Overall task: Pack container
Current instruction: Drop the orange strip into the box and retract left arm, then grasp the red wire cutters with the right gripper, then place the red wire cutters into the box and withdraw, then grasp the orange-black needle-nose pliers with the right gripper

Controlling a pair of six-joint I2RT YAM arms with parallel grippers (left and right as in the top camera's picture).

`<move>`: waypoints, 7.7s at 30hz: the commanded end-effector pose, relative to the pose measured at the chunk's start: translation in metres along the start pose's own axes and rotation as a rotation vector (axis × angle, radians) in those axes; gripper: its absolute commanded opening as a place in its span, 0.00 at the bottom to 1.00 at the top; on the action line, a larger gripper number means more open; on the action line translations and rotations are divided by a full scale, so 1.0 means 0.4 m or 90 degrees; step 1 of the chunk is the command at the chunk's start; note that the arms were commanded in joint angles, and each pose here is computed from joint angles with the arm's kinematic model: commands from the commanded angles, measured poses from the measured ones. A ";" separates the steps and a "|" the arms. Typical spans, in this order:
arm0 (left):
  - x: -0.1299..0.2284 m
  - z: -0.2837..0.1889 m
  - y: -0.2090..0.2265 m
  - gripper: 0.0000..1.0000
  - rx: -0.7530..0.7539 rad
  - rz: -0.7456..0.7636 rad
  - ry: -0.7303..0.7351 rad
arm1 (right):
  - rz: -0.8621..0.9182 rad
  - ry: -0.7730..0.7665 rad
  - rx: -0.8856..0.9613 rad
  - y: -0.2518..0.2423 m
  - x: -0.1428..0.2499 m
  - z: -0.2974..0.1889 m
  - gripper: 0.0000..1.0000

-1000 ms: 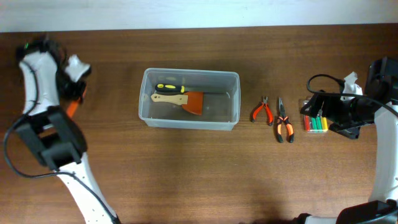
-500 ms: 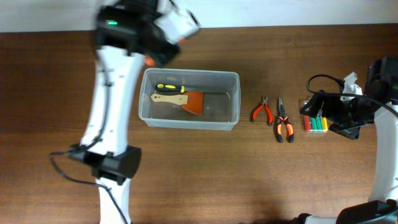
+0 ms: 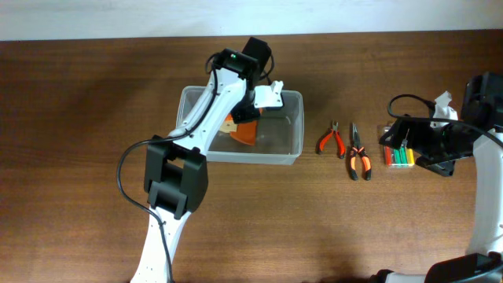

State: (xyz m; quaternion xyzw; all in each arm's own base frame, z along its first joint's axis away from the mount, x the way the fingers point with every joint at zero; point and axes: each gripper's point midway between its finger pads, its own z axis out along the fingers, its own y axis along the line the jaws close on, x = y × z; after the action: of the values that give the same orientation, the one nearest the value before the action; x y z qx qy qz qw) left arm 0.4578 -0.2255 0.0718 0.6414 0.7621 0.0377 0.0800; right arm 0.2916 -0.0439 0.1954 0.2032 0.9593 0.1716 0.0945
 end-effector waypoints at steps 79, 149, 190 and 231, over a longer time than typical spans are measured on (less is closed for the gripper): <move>1.144 -0.610 0.153 0.99 -0.318 -1.230 -0.096 | -0.253 0.052 0.200 0.112 -0.123 0.485 0.54; 1.144 -0.610 0.153 0.99 -0.318 -1.230 -0.096 | -0.838 -0.042 0.032 0.767 0.085 0.415 0.04; 1.144 -0.610 0.153 0.99 -0.318 -1.230 -0.096 | -0.647 -0.208 0.264 0.625 -0.250 0.109 0.73; 1.144 -0.610 0.153 0.99 -0.318 -1.230 -0.096 | -0.302 0.152 0.252 0.160 -0.012 0.174 0.64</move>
State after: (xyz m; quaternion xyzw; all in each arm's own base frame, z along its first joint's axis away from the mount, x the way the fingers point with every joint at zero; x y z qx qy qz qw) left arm 0.4015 0.2460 0.2882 -0.2820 0.9211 0.0778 0.2569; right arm 0.3432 0.0367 0.0950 -0.0328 0.9941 0.0046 -0.1036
